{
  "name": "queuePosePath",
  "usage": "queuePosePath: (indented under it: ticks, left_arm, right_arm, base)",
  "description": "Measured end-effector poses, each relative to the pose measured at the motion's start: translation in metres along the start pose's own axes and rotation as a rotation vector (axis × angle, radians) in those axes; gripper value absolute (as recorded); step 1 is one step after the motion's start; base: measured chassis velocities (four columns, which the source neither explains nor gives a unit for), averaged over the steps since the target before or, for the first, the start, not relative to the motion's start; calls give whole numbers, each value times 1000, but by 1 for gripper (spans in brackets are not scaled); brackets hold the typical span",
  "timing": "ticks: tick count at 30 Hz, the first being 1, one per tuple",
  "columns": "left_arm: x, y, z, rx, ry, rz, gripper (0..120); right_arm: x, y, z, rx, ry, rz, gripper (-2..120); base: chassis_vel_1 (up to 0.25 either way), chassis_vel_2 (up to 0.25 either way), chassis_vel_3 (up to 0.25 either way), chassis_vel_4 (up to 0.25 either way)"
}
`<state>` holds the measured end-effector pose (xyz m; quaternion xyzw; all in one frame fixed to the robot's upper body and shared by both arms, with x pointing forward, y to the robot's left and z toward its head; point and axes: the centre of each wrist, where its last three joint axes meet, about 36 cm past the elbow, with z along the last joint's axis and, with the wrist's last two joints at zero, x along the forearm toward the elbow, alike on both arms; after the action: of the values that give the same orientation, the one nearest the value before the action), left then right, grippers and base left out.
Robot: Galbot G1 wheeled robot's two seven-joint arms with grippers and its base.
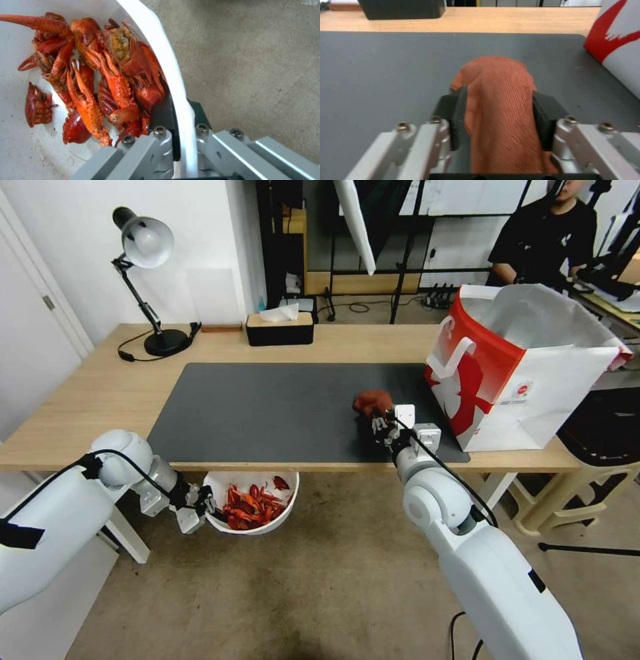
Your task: Sweep shrimp from table into container with towel, then put container into takeout bag.
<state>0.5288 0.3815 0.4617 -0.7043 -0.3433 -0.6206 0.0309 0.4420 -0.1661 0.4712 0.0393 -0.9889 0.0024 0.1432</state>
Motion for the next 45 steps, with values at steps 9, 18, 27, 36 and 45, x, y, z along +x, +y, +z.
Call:
queuePosePath:
  ticks: [9, 18, 27, 36, 45]
  left_arm:
    - [0, -1, 0, 1, 0, 4, 0]
    - [-4, -2, -2, 1, -5, 7, 0]
    - [-6, -12, -6, 10, -9, -4, 0]
    - [-12, -25, -20, 6, -28, 15, 0]
    - [-21, -37, -46, -24, -63, 39, 0]
  right_arm:
    - [10, 5, 2, 8, -25, 29, 82]
    - [26, 0, 21, 0, -206, 19, 100]
    - [49, -10, 62, 19, -432, -65, 100]
    - [101, -20, 120, 36, -451, -120, 100]
    - [122, -14, 152, 31, -409, -109, 100]
  base:
    - [0, 0, 0, 0]
    - [0, 0, 0, 0]
    - [0, 0, 0, 0]
    - [0, 0, 0, 0]
    - [0, 0, 0, 0]
